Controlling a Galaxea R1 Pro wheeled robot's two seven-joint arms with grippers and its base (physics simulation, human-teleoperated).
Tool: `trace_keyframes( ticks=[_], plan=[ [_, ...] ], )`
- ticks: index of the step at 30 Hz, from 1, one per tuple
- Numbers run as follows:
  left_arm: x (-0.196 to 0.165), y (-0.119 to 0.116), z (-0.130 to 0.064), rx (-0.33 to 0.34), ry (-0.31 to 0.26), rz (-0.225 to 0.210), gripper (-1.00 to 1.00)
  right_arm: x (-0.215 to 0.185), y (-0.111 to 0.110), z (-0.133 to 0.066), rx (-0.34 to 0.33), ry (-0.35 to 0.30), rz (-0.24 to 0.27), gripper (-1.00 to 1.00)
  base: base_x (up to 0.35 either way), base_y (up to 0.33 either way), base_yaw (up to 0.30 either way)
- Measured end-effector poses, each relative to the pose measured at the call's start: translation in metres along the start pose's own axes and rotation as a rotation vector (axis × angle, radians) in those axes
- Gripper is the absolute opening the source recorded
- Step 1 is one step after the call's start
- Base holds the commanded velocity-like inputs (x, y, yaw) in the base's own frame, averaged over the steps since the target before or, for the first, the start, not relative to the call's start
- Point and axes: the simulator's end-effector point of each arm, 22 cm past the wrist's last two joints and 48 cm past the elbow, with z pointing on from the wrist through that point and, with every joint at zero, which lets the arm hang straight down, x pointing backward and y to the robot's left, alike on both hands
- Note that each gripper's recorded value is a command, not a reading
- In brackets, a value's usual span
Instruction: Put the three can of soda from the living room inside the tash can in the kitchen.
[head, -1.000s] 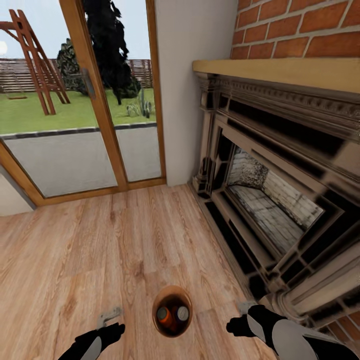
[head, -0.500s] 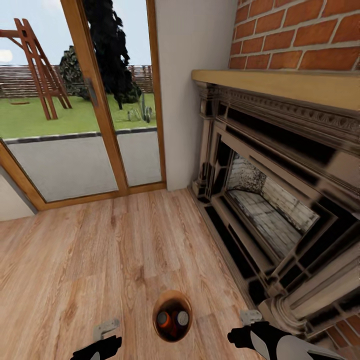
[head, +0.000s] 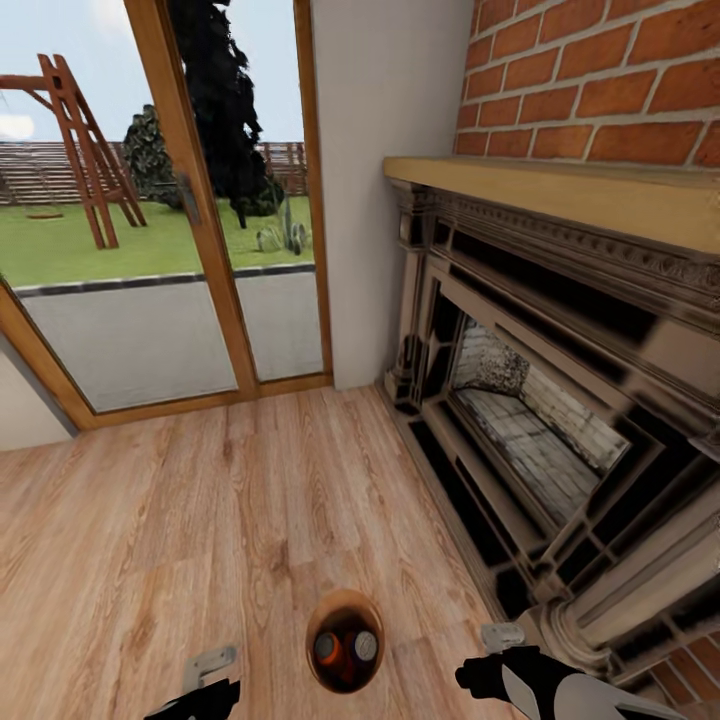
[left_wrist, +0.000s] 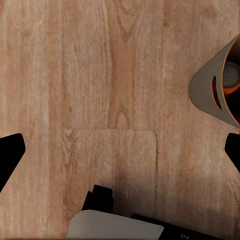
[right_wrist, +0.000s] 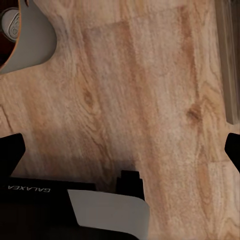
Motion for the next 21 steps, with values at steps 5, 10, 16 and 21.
trace_keyframes(
  ticks=[5,10,16,21],
  plan=[
    [-0.001,0.002,-0.008,-0.004,0.0,0.003,1.0,-0.004,0.001,-0.009,0.0,-0.008,-0.001,1.0,0.0,0.0,0.0],
    [-0.005,0.002,-0.016,-0.004,-0.006,0.002,1.0,-0.009,0.001,-0.018,0.0,-0.024,-0.002,1.0,0.0,0.0,0.0],
    [-0.009,0.003,-0.025,-0.005,-0.016,0.002,1.0,-0.01,0.003,-0.028,-0.001,-0.051,-0.006,1.0,0.0,0.0,0.0],
    [-0.001,0.013,-0.031,-0.028,-0.037,0.022,1.0,0.001,0.001,-0.034,0.001,-0.044,-0.004,1.0,0.0,0.0,0.0]
  ],
)
